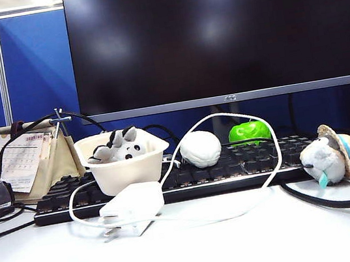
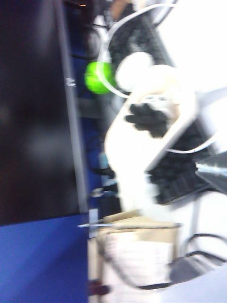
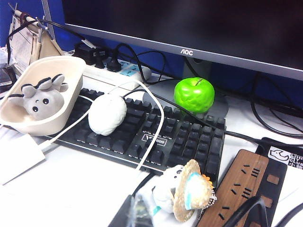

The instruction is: Identity fluffy octopus among items on the table, put them into the paper lunch box.

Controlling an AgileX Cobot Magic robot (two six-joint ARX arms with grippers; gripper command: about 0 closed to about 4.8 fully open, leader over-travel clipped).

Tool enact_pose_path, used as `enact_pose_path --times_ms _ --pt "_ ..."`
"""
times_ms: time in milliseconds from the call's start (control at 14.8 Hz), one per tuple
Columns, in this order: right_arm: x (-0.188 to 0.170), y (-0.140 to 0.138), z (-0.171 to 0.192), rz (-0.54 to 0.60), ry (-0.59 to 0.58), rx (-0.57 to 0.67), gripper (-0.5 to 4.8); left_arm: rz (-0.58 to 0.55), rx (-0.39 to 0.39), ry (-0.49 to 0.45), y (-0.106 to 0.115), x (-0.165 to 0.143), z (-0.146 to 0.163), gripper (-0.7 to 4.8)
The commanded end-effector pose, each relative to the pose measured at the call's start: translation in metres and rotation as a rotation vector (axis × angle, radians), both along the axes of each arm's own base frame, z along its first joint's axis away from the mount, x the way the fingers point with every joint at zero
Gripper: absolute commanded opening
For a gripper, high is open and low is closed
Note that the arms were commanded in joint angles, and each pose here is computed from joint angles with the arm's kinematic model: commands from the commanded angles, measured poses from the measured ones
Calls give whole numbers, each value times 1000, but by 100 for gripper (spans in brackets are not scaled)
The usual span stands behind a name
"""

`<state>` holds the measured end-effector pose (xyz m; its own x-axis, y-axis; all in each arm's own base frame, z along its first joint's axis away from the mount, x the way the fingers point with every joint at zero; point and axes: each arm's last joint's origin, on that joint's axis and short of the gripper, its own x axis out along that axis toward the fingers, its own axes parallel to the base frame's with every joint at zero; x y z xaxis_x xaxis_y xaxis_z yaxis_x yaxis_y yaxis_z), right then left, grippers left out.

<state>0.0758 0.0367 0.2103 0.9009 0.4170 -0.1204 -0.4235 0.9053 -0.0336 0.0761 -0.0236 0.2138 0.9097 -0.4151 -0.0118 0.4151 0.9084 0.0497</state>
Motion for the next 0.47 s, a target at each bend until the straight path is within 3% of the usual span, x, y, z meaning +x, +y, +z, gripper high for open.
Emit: enact_pose_path --times_ms 67,472 --pt "0 0 2 1 -14 11 -6 -5 5 26 0 -1 -2 -5" --pt "0 0 0 1 5 2 -6 -1 7 24 0 -1 -2 -5"
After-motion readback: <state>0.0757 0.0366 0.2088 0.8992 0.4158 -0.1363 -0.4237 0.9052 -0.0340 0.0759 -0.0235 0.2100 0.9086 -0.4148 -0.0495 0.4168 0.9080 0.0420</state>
